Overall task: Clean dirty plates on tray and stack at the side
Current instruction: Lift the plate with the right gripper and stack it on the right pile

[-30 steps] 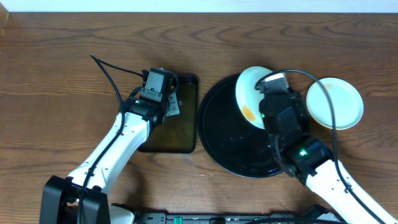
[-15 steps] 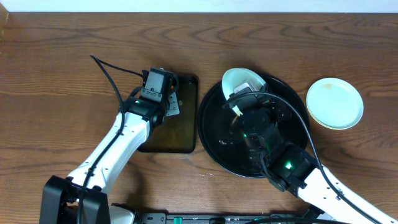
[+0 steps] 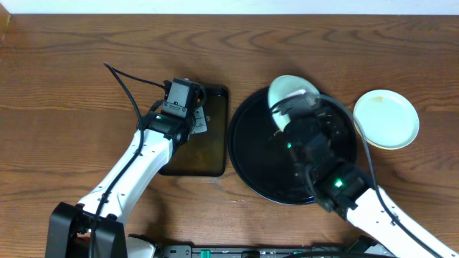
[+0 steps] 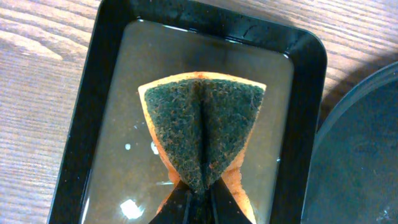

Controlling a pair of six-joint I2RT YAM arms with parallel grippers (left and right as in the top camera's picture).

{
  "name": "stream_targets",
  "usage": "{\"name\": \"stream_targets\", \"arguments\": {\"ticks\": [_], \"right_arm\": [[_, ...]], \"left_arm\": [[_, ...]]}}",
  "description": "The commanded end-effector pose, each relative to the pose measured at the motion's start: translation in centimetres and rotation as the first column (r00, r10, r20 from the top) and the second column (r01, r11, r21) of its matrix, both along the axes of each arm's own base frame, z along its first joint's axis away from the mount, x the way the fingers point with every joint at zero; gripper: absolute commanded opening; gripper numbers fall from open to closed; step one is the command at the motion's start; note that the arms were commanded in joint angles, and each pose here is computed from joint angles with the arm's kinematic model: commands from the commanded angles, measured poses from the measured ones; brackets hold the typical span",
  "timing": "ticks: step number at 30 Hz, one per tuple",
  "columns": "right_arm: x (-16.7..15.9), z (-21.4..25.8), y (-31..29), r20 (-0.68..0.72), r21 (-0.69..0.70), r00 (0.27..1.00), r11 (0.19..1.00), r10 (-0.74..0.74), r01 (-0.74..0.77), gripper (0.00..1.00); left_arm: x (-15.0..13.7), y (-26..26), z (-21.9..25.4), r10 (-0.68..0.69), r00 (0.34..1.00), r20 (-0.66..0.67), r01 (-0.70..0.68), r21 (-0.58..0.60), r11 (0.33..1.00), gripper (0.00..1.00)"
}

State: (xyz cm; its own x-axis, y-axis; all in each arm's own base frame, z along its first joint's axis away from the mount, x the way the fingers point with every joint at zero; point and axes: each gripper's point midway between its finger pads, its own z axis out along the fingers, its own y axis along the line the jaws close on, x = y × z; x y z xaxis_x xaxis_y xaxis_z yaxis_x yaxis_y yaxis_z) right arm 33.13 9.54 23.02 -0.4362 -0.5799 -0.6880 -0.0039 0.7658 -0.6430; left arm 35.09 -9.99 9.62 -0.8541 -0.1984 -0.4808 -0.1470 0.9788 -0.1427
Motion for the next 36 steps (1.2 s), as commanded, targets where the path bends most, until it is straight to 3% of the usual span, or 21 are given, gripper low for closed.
{"name": "stream_targets", "arguments": {"ticks": [1, 5, 11, 21, 28, 30, 32, 33, 36], "right_arm": [[1.0, -2.8, -2.7, -0.048, 0.279, 0.988, 0.947, -0.15, 0.157, 0.01], [1.8, -6.3, -6.6, -0.174, 0.419, 0.949, 0.853, -0.261, 0.312, 0.01], [2.8, -7.4, -12.6, -0.229, 0.598, 0.895, 0.67, -0.382, 0.439, 0.01], [-0.4, -8.4, -24.6, -0.288, 0.725, 0.673, 0.304, -0.682, 0.618, 0.01], [-1.1, -9.9, -27.7, -0.329, 0.749, 0.627, 0.209, -0.706, 0.629, 0.03], [-1.0, -10.3, -28.2, -0.335, 0.747, 0.618, 0.2, -0.711, 0.634, 0.16], [-0.8, -10.7, -28.2, -0.339, 0.745, 0.618, 0.199, -0.709, 0.637, 0.42], [-0.7, -11.0, -28.1, -0.348, 0.743, 0.62, 0.197, -0.703, 0.64, 0.49], [0.0, -11.8, -26.5, -0.393, 0.764, 0.671, 0.183, -0.629, 0.619, 0.56]], "left_arm": [[-0.3, 0.5, -0.7, -0.035, 0.999, -0.013, 0.035, 0.043, 0.998, 0.07], [-0.3, 0.5, -1.2, -0.117, 0.993, -0.027, 0.119, 0.092, 0.989, 0.08], [-0.3, 0.5, -3.6, -0.168, 0.982, -0.09, 0.179, 0.13, 0.975, 0.08], [0.2, 0.4, -6.1, -0.167, 0.978, -0.127, 0.184, 0.135, 0.974, 0.08], [0.4, 0.3, -6.0, -0.168, 0.979, -0.119, 0.183, 0.134, 0.974, 0.08], [0.4, 0.3, -6.0, -0.168, 0.979, -0.119, 0.183, 0.134, 0.974, 0.08], [0.4, 0.3, -6.0, -0.168, 0.979, -0.119, 0.183, 0.134, 0.974, 0.08], [0.3, 0.3, -6.0, -0.168, 0.978, -0.12, 0.184, 0.134, 0.974, 0.08], [0.4, 0.3, -6.0, -0.168, 0.979, -0.119, 0.183, 0.134, 0.974, 0.08]]}}
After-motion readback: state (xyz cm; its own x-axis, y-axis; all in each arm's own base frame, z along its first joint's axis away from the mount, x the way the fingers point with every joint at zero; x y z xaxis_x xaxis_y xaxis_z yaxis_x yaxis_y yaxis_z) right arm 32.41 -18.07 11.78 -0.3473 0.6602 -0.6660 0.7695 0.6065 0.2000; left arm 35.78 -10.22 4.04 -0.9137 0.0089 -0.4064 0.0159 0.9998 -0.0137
